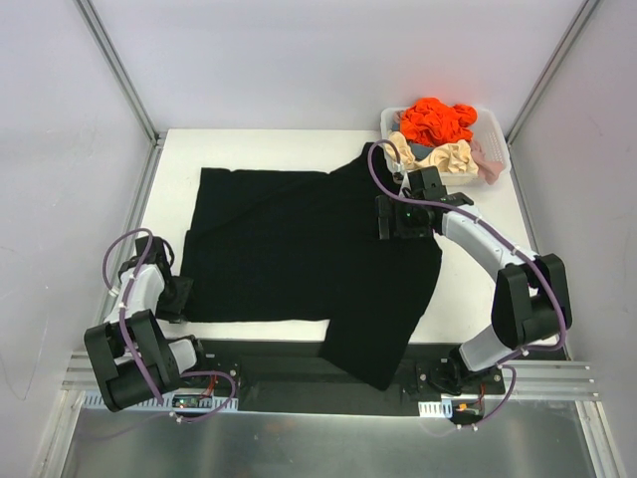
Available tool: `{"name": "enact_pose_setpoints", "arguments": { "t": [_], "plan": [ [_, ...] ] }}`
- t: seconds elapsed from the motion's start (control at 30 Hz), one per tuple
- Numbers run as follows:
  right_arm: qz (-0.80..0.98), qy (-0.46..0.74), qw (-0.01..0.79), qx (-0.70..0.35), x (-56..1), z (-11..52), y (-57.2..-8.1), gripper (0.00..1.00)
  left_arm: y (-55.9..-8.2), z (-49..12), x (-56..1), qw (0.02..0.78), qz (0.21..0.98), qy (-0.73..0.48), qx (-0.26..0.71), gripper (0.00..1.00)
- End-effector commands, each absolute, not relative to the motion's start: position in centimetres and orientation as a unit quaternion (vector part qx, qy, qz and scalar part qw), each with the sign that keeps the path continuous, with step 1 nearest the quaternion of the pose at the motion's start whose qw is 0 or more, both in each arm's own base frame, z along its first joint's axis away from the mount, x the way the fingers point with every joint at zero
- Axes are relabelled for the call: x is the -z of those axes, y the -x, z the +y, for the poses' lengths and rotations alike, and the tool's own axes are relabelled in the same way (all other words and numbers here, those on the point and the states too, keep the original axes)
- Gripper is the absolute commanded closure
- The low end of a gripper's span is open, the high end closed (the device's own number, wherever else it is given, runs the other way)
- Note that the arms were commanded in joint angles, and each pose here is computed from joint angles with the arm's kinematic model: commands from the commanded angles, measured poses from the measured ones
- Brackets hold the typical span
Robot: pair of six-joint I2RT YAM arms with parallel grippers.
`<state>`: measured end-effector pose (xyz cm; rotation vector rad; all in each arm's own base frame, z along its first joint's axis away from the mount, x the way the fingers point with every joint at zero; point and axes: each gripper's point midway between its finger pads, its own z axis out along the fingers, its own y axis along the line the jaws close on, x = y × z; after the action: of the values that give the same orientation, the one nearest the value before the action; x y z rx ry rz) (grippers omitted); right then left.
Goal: Fold and stack the t-shirts
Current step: Fold the tshirt
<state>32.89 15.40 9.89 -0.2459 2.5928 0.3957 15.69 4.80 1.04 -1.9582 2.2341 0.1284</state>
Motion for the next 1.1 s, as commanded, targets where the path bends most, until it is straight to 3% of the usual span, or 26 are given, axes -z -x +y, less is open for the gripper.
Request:
{"name": "enact_pose_setpoints", "arguments": {
  "t": [0.0, 0.2, 0.3, 0.33, 0.4, 0.57, 0.77, 1.07],
  "plan": [
    [0.950, 0.079, 0.269, -0.135, -11.2, 15.2, -34.2, 0.03, -14.0, 5.2, 0.9, 0.060, 0.739, 0.667, -0.068, 0.47],
    [0.948, 0.080, 0.271, -0.145, -11.7, 15.5, -33.9, 0.03, -14.9, 4.9, 0.7, 0.067, 0.745, 0.662, -0.047, 0.69],
    [0.945, 0.094, 0.278, -0.145, -12.1, 15.9, -33.1, 0.03, -15.3, 4.7, 0.5, 0.071, 0.748, 0.659, -0.035, 0.84],
    [0.944, 0.101, 0.280, -0.143, -12.2, 16.1, -32.8, 0.03, -15.4, 4.5, 0.4, 0.071, 0.749, 0.658, -0.031, 0.93],
    [0.939, 0.141, 0.280, -0.139, -12.5, 17.1, -31.3, 0.03, -15.6, 4.5, 0.1, 0.077, 0.750, 0.657, -0.025, 1.00],
    [0.919, 0.251, 0.271, -0.136, -13.1, 19.7, -25.9, 0.02, -16.1, 4.3, -0.6, 0.095, 0.757, 0.647, -0.007, 1.00],
    [0.886, 0.384, 0.193, -0.175, -10.7, 22.9, -14.6, 0.01, -16.7, 4.2, -1.5, 0.113, 0.767, 0.631, 0.008, 1.00],
    [0.869, 0.451, 0.077, -0.190, -6.3, 22.2, -3.0, 0.12, -17.0, 4.5, -2.2, 0.140, 0.765, 0.629, 0.010, 1.00]
  ]
}}
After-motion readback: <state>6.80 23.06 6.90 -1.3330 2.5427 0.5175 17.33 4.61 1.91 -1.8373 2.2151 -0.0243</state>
